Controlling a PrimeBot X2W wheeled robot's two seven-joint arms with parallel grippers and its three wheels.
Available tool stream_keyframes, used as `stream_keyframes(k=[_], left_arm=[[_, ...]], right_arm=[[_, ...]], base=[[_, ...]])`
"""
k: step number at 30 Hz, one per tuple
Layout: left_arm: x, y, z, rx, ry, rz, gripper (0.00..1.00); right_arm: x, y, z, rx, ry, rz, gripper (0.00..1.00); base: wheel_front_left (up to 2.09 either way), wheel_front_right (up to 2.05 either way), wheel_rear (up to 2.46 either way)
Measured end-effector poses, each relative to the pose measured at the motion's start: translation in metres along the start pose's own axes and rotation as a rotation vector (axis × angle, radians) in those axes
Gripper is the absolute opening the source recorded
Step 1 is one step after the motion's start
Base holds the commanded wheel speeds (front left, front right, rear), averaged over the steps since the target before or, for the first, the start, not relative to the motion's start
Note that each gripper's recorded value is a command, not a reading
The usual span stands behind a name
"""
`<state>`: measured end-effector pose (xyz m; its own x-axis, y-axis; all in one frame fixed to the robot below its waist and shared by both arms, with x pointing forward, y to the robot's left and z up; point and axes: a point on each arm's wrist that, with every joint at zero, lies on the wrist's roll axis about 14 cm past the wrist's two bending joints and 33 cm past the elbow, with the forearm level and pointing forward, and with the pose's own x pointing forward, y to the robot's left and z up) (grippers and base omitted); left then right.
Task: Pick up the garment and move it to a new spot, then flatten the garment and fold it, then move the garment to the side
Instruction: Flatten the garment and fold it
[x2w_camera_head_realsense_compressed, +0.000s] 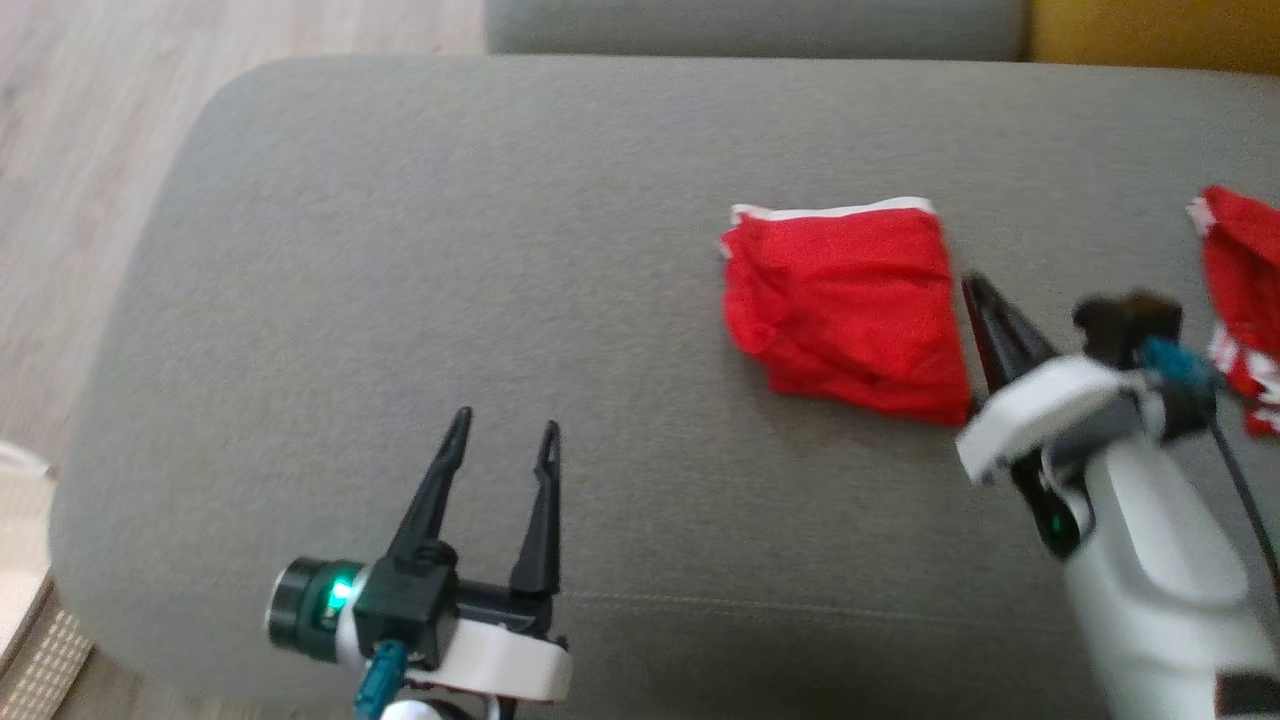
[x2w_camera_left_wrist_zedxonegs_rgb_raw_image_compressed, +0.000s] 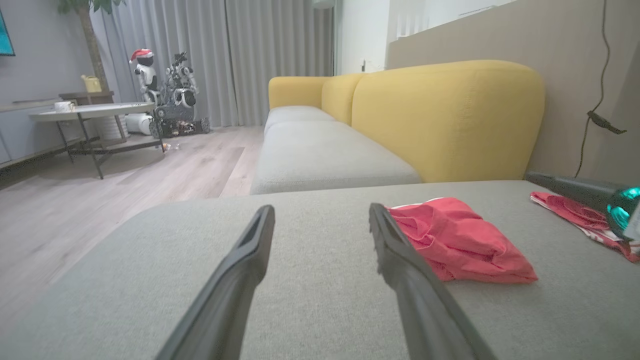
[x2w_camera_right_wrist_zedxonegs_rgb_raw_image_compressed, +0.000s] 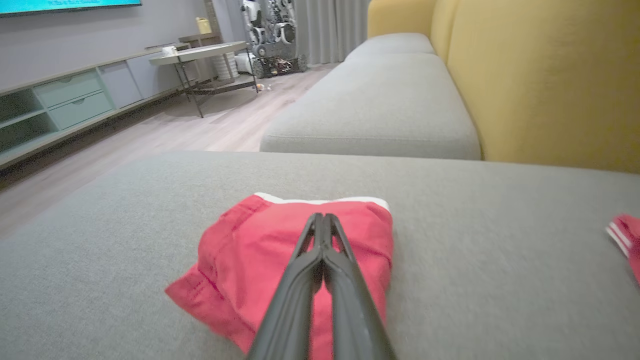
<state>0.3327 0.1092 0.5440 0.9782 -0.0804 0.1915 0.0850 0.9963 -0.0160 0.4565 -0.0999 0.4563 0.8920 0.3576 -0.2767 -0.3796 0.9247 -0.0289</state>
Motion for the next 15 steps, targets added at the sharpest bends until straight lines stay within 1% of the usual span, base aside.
stream_keyframes(k=[3,5,8,11,15], left_arm=[[-0.001,0.002,-0.002,0.000,0.009,0.007,1.00],[-0.001,0.006,-0.003,0.003,0.014,0.019,1.00],[-0.002,0.012,-0.006,0.011,0.025,0.037,1.00],[-0.004,0.017,-0.009,0.019,0.039,0.056,1.00],[-0.007,0.022,-0.013,0.025,0.052,0.075,1.00]], right_arm=[[0.025,0.005,0.015,-0.075,-0.014,0.029,0.00],[0.038,0.008,0.011,-0.104,0.018,0.043,0.00],[0.050,0.014,-0.013,-0.122,0.110,0.064,0.00],[0.054,0.026,-0.039,-0.129,0.187,0.095,0.00],[0.054,0.053,-0.055,-0.094,0.223,0.142,0.00]], base=[[0.00,0.00,0.00],[0.00,0.00,0.00],[0.00,0.00,0.00],[0.00,0.00,0.00],[0.00,0.00,0.00]])
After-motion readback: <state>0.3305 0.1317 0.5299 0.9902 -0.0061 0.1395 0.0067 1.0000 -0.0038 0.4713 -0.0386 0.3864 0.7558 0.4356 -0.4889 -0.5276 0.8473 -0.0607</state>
